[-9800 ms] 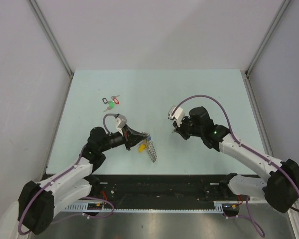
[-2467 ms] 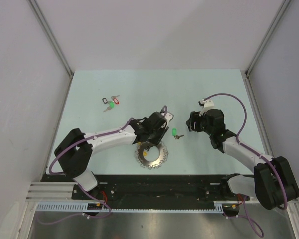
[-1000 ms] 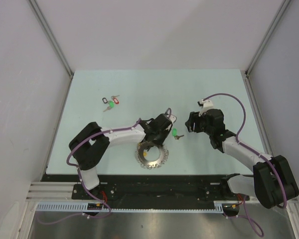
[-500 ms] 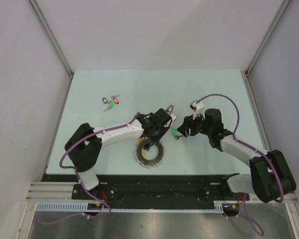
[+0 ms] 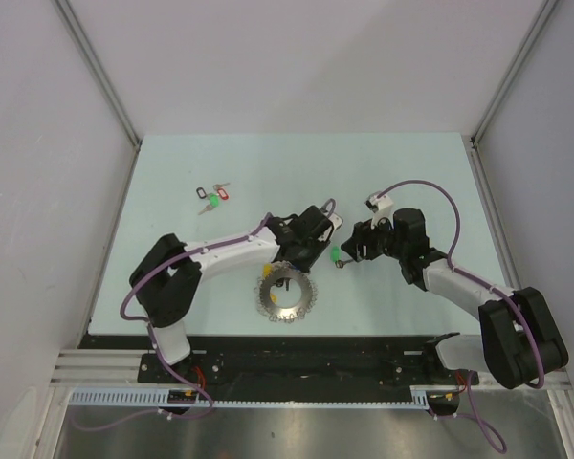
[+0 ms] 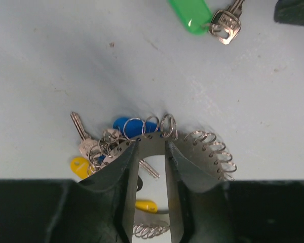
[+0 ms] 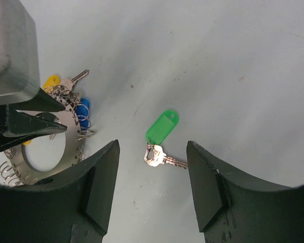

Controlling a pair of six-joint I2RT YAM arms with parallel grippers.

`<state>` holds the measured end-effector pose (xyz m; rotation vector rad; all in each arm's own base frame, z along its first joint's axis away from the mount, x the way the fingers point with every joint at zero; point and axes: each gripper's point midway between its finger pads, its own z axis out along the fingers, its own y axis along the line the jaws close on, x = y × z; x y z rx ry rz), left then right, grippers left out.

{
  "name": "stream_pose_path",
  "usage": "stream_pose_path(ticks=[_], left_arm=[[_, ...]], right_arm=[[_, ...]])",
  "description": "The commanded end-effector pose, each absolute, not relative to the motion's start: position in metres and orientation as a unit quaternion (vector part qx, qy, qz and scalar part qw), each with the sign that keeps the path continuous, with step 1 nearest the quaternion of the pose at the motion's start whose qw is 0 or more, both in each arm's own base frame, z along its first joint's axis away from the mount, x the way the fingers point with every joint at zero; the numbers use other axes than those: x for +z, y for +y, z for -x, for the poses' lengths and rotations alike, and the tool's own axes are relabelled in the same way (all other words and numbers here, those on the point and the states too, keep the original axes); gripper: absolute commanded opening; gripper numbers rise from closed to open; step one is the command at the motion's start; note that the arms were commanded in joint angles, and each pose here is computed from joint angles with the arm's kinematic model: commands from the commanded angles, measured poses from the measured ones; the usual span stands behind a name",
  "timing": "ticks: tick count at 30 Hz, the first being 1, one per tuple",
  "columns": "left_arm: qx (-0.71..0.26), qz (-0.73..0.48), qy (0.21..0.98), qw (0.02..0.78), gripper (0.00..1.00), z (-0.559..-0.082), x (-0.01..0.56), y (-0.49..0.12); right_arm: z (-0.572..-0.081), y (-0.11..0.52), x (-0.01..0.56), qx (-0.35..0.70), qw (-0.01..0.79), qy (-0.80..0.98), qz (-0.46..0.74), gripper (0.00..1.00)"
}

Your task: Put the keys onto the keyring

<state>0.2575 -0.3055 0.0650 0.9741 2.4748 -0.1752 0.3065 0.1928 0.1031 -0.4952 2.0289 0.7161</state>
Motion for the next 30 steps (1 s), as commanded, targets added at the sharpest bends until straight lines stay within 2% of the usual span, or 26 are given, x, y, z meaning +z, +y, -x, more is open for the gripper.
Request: stream_pose_path(ticks=[1,7,15,30], left_arm=[[-0.109,-0.306,0.89,0.318,0.35,-0.275,0.099,-0.32],[-0.15,-0.257,0.875,0.382,0.37,-0.271,0.113,-0.31],[-0.162,-0.267,0.876,0.367,0.36,-0.259,0.091,-0.308],[-0.119,-0.251,0.897,0.343,0.33,-0.262,0.054,-0.298]], right_arm=[[-0.315,0.188,0.114,0.279,0.473,0.814,0.191,0.6],[-0.315,0.188,0.113,0.278,0.473,0.814,0.19,0.6],[-0.314,0.188,0.115,0.279,0.474,0.813,0.192,0.61],[-0.315,0.189,0.114,0.281,0.473,0.812,0.193,0.61]])
